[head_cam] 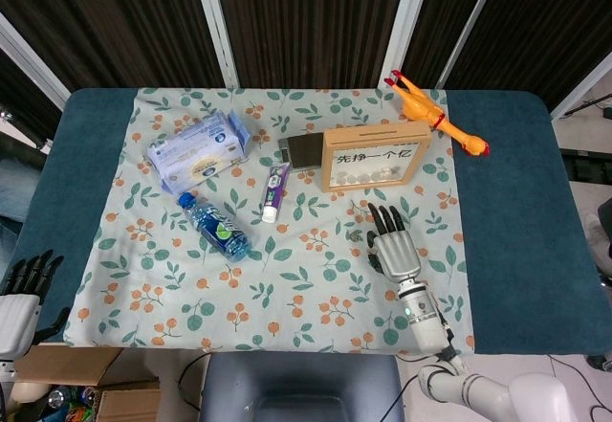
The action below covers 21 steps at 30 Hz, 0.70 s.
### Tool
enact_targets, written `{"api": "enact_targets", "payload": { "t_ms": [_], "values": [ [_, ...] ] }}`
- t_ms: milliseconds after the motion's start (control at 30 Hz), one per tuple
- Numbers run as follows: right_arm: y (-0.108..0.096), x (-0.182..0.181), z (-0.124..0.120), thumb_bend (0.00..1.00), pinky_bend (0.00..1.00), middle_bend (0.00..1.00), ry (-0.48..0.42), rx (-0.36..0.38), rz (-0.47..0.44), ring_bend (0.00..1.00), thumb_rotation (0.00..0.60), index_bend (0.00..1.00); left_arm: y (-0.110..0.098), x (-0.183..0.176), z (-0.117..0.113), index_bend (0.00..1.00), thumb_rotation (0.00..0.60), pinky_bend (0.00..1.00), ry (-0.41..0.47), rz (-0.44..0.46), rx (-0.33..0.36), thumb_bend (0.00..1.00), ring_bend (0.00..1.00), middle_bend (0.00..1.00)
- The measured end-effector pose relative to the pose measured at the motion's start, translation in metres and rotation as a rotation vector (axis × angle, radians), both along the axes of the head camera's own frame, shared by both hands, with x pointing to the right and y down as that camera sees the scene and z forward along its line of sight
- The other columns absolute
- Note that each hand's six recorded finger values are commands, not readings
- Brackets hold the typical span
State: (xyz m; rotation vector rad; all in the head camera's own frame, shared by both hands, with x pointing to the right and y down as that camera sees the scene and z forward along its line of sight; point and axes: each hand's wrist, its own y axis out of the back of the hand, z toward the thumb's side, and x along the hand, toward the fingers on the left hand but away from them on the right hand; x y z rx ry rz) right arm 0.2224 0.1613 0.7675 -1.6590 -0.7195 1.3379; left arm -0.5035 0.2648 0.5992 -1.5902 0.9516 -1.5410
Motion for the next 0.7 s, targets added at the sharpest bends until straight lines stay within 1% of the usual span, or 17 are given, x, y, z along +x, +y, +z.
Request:
{"api": "enact_targets", "payload": {
  "t_ms": [200,300,433,567,700],
  "values": [
    [0.0001,0.0024,0.0009,0.55,0.0,0.08,0.005,0.0,0.004,0.0,0.6,0.68,-0.0001,-0.0002,0.0003,0.0,0.6,0.0,-0.001,0.0,-0.003,0.33,0.0,0.0],
    [-0.0005,0.0021,0.0009,0.56,0.0,0.08,0.002,-0.001,0.009,0.0,0.6,0.69,-0.0003,0.0005,0.0005,0.0,0.6,0.0,-0.001,0.002,-0.003,0.33,0.0,0.0],
    [-0.0021,0.0017,0.0,0.6,0.0,0.09,-0.002,0.003,0.013,0.0,0.6,0.72,0.0006,-0.0003,0.0007,0.0,0.6,0.0,-0.004,-0.001,-0.007,0.33,0.0,0.0],
    [-0.0031,0.0022,0.0001,0.62,0.0,0.1,-0.002,0.002,0.016,0.0,0.6,0.73,0.001,-0.0015,0.0004,0.0,0.6,0.0,-0.007,-0.005,-0.007,0.33,0.0,0.0],
    [-0.0056,0.001,-0.0051,0.63,0.0,0.1,-0.028,0.014,0.024,0.0,0.6,0.73,0.001,-0.0018,-0.0005,0.0,0.6,0.0,-0.006,-0.006,-0.003,0.33,0.0,0.0]
  ]
}}
